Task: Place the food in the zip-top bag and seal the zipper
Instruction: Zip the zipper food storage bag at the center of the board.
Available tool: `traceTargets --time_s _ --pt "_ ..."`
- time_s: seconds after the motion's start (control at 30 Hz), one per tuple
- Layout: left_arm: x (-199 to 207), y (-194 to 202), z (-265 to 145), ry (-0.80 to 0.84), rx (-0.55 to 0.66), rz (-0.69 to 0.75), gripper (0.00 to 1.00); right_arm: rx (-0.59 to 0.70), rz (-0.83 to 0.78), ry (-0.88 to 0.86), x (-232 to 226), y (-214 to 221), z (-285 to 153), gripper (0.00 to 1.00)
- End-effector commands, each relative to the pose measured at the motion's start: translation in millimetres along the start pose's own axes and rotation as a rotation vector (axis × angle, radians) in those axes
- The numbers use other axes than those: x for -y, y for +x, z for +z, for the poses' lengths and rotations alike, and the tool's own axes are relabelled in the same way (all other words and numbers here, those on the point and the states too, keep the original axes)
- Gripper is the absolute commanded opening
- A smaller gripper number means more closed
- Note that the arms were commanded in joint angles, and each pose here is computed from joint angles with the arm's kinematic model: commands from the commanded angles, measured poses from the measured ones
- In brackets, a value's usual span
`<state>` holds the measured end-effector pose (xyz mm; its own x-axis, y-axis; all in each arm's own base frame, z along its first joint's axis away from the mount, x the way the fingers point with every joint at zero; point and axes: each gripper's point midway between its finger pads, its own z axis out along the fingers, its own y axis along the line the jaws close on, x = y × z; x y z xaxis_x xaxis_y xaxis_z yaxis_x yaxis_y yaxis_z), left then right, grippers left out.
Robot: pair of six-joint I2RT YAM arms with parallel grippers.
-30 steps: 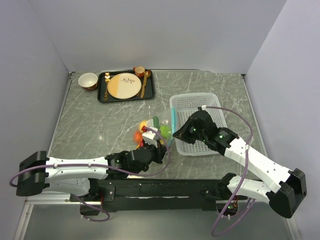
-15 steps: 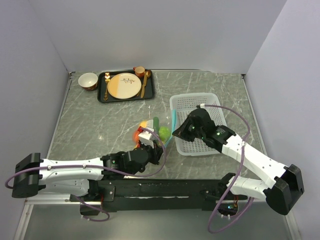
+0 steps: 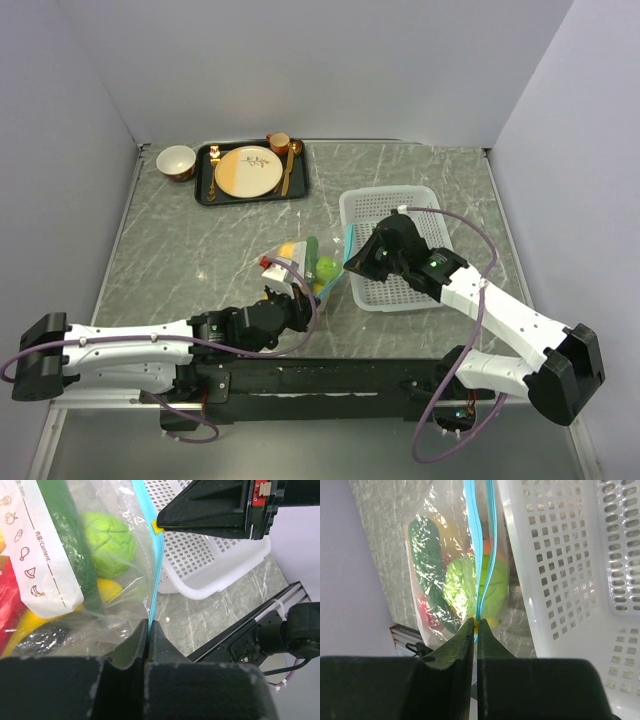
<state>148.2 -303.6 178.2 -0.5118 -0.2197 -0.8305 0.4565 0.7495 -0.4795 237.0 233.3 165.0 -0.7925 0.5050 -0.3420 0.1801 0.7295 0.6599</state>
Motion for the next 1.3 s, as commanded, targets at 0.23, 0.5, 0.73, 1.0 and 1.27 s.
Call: traceTargets --time_s 0.23,0.5,0.73,1.0,1.27 --pt "-22 2 -12 -0.081 0.002 -0.064 0.01 0.121 -0.015 0.006 -10 -41 6 0.04" --pt "-36 16 -15 -0.128 -0.027 -0.110 0.01 0.150 -0.019 0.031 -7 -58 9 0.04" --pt "-24 9 -8 -0.105 -0.010 -0.064 0.01 0.043 -0.026 -0.038 -17 -38 6 0.37" --pt "-12 8 -2 -0.069 -0.011 -0.048 0.01 -0.041 0.009 -0.053 -7 -5 8 0.58" --pt "-14 2 -6 -0.069 0.012 -0.060 0.01 -0.079 0.017 -0.066 -7 10 11 0.45"
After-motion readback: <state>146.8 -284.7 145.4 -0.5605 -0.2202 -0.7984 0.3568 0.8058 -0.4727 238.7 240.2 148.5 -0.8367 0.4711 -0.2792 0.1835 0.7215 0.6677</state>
